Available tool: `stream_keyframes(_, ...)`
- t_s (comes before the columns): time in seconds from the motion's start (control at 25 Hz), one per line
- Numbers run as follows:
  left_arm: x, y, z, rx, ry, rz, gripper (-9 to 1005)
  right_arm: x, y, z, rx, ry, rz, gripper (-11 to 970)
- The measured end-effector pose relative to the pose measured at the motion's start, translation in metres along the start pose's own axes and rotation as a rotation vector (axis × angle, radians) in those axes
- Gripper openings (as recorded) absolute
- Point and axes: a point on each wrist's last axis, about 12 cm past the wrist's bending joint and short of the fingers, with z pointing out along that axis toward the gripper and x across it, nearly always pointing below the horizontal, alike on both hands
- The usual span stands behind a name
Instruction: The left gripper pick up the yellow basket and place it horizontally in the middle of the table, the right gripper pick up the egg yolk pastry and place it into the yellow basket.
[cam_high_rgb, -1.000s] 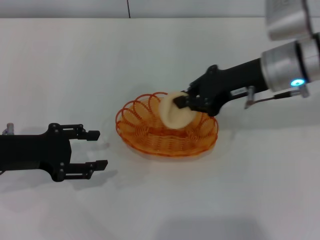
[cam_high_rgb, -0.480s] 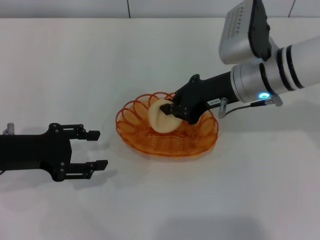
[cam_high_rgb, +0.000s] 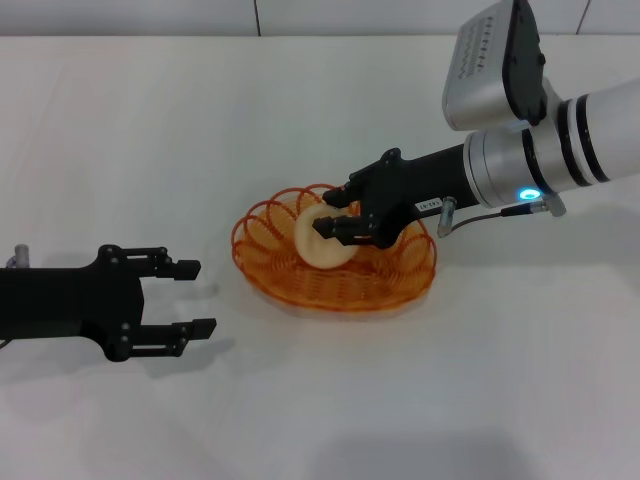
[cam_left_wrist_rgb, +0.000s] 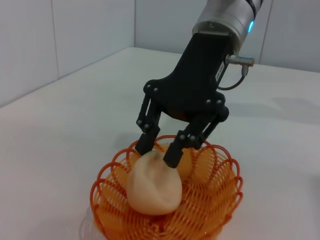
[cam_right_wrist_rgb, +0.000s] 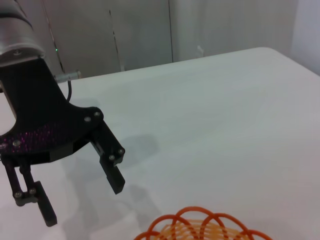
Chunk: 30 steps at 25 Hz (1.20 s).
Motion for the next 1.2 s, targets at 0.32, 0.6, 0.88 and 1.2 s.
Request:
stream_keyframes(0.32, 0.000, 0.000, -0.001, 0.002, -0.003, -0.003, 698, 0.011, 0.002, -0.013, -0.016, -0.013, 0.011, 419)
stream_keyframes(0.6, -0.002, 0.002, -0.003, -0.002, 0.000, -0.002, 698, 0.046, 0.010, -0.062, -0.054, -0.124, 0.024, 695)
stream_keyframes(0.88, -0.004, 0.005, -0.005, -0.005, 0.005, -0.012, 698, 0.082, 0.016, -0.104, -0.023, -0.196, 0.031, 850)
stream_keyframes(1.2, -0.004, 0.007, -0.008, -0.003, 0.014, -0.019, 698, 0.116, 0.024, -0.118, 0.033, -0.204, 0.032, 855)
